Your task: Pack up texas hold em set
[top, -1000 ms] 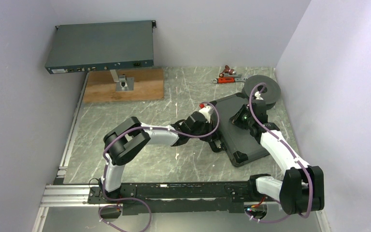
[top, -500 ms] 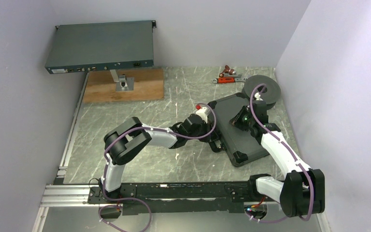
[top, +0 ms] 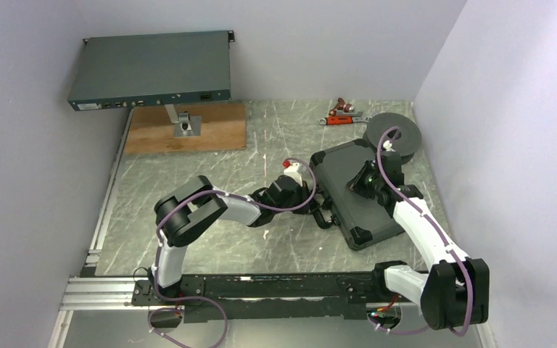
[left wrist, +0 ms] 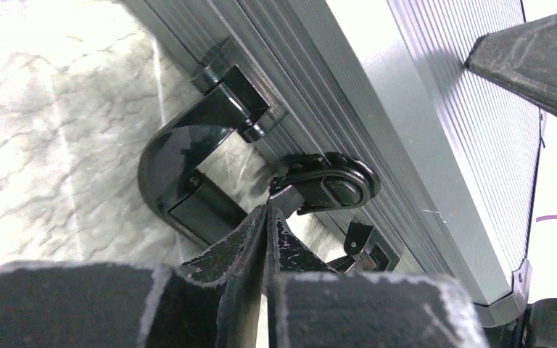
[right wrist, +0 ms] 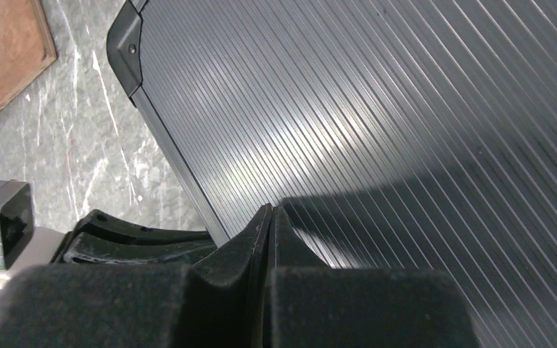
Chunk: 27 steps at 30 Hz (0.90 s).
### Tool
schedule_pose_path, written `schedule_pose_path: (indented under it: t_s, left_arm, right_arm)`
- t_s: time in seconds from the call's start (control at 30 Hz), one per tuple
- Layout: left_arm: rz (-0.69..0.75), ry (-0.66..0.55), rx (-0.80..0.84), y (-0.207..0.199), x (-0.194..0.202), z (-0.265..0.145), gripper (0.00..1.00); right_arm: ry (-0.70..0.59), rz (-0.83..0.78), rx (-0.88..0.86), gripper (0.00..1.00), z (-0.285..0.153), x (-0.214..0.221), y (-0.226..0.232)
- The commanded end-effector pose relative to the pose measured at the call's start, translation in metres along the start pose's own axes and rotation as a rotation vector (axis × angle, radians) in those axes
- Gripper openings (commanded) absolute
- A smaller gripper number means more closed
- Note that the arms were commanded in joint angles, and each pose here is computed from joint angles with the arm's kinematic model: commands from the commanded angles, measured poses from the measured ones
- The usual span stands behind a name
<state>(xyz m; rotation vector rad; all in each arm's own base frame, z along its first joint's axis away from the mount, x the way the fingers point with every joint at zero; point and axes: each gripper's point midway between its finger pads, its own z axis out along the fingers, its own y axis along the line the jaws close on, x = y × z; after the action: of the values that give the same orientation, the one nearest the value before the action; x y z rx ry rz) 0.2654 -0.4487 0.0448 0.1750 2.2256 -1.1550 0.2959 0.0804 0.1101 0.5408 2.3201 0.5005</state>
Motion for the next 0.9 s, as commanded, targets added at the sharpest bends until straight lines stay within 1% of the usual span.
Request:
schedule_pose_path:
  t_s: [0.0, 0.1, 0.17, 0.2, 0.3, 0.33, 0.4, 0.47, 0.5, 0.57, 0.6, 0.87]
  left_arm:
    - [0.078, 0.123, -0.293, 0.073, 0.034, -0.035, 0.15]
    - [0.117, 0.067, -0.263, 0.047, 0.007, -0.052, 0.21]
    - [0.142, 0.027, -0.248, 0.031, -0.010, -0.066, 0.27]
    - [0.154, 0.008, -0.246, 0.025, -0.017, -0.073, 0.31]
    - [0.182, -0.051, -0.241, 0.011, -0.037, -0.095, 0.47]
    - [0.193, -0.067, -0.242, 0.009, -0.042, -0.102, 0.54]
    - [0.220, -0.100, -0.251, 0.004, -0.052, -0.119, 0.70]
    - [0.245, -0.138, -0.256, -0.001, -0.063, -0.136, 0.93]
    - [0.258, -0.158, -0.266, -0.002, -0.068, -0.144, 0.98]
    - [0.282, -0.198, -0.268, -0.008, -0.081, -0.164, 1.00]
    - [0.294, -0.204, -0.279, -0.009, -0.083, -0.174, 1.00]
    - [0.397, -0.339, -0.379, -0.017, -0.124, -0.267, 0.97]
  right_arm:
    - [0.187, -0.013, 0.138, 0.00, -0.012, 0.049, -0.035]
    - [0.176, -0.021, 0.112, 0.00, -0.016, 0.045, -0.028]
    - [0.161, -0.028, 0.079, 0.06, -0.020, 0.039, -0.020]
    - [0.149, -0.033, 0.065, 0.16, -0.023, 0.036, -0.016]
    - [0.103, -0.049, 0.020, 0.44, -0.032, 0.024, -0.004]
    - [0.086, -0.057, 0.004, 0.51, -0.036, 0.019, 0.000]
    - [0.054, -0.071, -0.025, 0.70, -0.044, 0.010, 0.009]
    - [0.027, -0.090, -0.051, 0.83, -0.052, 0.002, 0.017]
    - [0.012, -0.096, -0.067, 0.88, -0.056, -0.002, 0.021]
    - [-0.010, -0.106, -0.112, 0.98, -0.063, -0.008, 0.031]
    - [-0.019, -0.111, -0.143, 1.00, -0.067, -0.009, 0.037]
    - [-0.129, -0.144, -0.353, 1.00, -0.098, -0.022, 0.075]
